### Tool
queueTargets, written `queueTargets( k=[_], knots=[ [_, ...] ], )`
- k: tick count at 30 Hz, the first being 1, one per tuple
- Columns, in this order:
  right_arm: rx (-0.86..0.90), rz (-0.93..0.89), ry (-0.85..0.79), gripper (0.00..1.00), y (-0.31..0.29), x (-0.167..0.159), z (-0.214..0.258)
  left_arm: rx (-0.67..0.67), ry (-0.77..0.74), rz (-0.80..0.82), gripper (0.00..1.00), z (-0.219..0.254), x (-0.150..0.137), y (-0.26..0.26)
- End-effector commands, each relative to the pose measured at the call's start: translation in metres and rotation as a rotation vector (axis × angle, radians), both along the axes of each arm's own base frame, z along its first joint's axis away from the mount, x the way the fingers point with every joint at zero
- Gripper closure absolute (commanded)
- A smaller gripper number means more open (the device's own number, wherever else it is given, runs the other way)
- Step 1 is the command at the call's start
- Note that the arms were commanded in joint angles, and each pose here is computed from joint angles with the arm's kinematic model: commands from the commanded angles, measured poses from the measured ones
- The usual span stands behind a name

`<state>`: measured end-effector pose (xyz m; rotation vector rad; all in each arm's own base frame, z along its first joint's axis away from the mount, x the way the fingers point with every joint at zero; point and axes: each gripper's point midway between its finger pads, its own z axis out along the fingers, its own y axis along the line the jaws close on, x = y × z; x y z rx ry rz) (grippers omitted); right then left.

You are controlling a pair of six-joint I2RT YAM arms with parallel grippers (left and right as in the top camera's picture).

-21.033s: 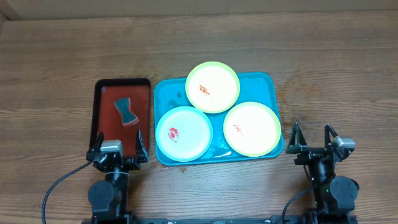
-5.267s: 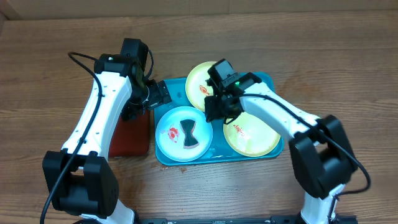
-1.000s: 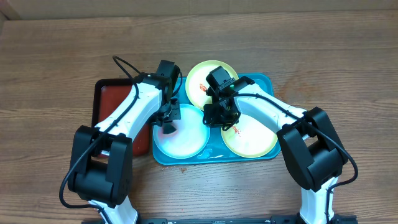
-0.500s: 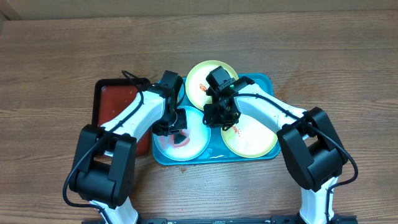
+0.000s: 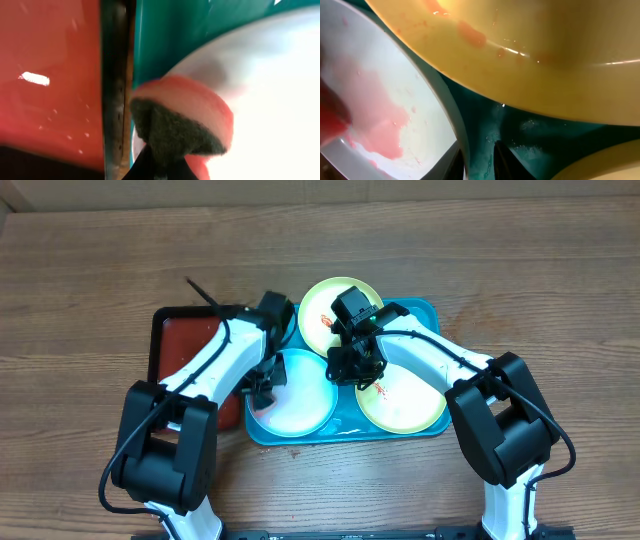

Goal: Clean dirty plates on tray and stack at the side
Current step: 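Scrub the white plate with the sponge while the right gripper holds it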

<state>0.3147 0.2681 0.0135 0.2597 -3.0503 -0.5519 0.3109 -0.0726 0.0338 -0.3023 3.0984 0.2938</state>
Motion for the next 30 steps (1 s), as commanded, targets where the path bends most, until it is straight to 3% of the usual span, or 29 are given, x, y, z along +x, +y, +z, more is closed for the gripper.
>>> queueTargets(
  k=[1,5,12,15,20,25,30],
  knots=[
    [-0.023,-0.009,0.001,0.78,-0.004,0.002,-0.006,-0.105,-0.023,0.032,0.96,0.005,0.014,-0.019],
    [-0.023,-0.009,0.001,0.78,-0.004,0.002,-0.006,-0.321,0.019,0.0,0.96,0.001,0.007,-0.059],
    [-0.023,-0.009,0.001,0.78,-0.004,0.001,-0.006,-0.325,0.057,-0.028,0.96,-0.02,-0.013,-0.067],
    [-0.023,-0.009,0.001,0.78,-0.004,0.001,-0.006,-0.281,0.069,-0.026,0.96,-0.028,-0.02,-0.057],
    [-0.023,-0.009,0.001,0.78,-0.004,0.001,-0.006,-0.093,0.046,-0.031,0.96,-0.03,-0.019,-0.023],
    [-0.022,-0.009,0.0,0.78,-0.004,0.002,-0.006,0.055,0.028,-0.008,0.96,-0.009,-0.012,0.0],
    [-0.021,-0.009,-0.003,0.8,-0.004,0.002,-0.006,0.038,-0.023,0.014,0.96,0.019,0.009,-0.007]
  ],
)
